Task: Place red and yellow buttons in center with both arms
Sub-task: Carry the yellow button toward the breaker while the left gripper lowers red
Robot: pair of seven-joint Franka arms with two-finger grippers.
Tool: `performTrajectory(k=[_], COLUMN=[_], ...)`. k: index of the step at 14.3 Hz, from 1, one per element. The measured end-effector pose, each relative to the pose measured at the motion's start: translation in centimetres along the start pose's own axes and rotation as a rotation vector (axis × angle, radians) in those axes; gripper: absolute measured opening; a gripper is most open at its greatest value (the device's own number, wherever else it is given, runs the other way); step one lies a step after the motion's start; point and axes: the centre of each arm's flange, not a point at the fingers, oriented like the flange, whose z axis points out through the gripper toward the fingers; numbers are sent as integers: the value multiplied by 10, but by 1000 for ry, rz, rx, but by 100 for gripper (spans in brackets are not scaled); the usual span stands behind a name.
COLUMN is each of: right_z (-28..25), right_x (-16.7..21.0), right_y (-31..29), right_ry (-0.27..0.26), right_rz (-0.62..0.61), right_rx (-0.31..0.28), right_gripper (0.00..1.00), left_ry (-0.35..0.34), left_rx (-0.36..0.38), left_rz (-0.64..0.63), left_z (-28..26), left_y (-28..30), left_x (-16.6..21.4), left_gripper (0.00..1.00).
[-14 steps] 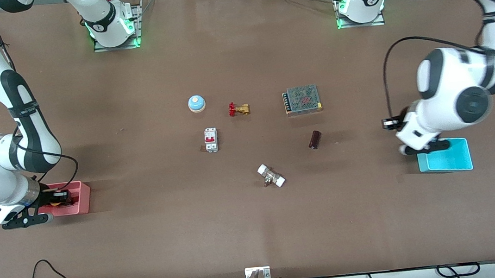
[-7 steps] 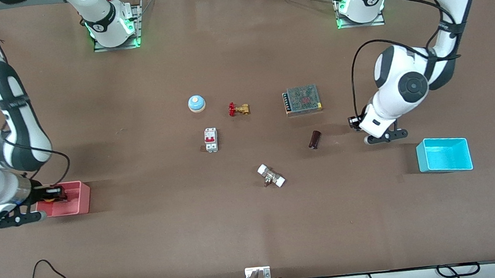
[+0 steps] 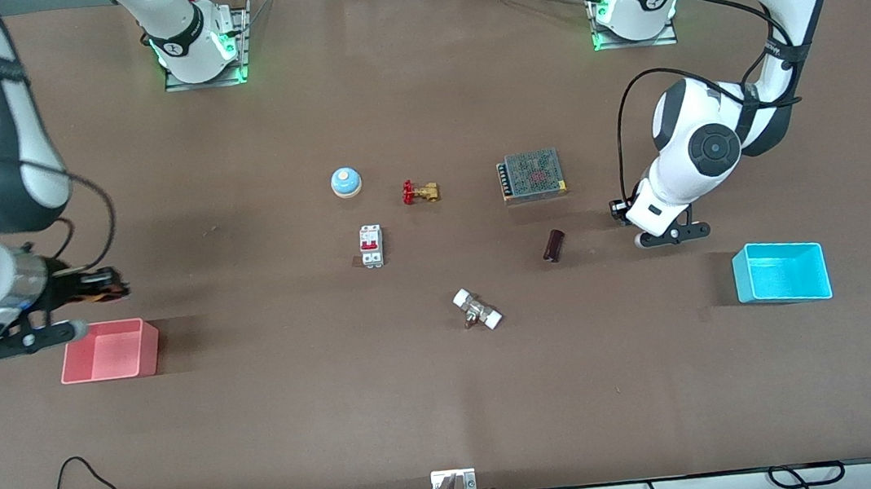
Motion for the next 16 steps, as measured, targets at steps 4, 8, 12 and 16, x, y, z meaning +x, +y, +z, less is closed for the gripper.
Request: performTrajectory(k=[4, 8, 12, 16], right_z=[47, 117, 147, 172], right_x=[10, 14, 19, 20], right_y=[-111, -172, -166, -174], right_ry=[85, 110, 89, 74], right_rz=[35, 1, -3, -21], right_rx=[4, 14, -6, -10], right_gripper=[41, 41, 41, 42], left_ry=[-4, -1, 31, 19], left_rx=[4, 3, 2, 24], left_rz=[3, 2, -2, 46], left_z=[3, 2, -28, -112], left_y=[-1, -1, -3, -23], left_x=[-1, -1, 10, 41], left_gripper=[63, 99, 100, 100])
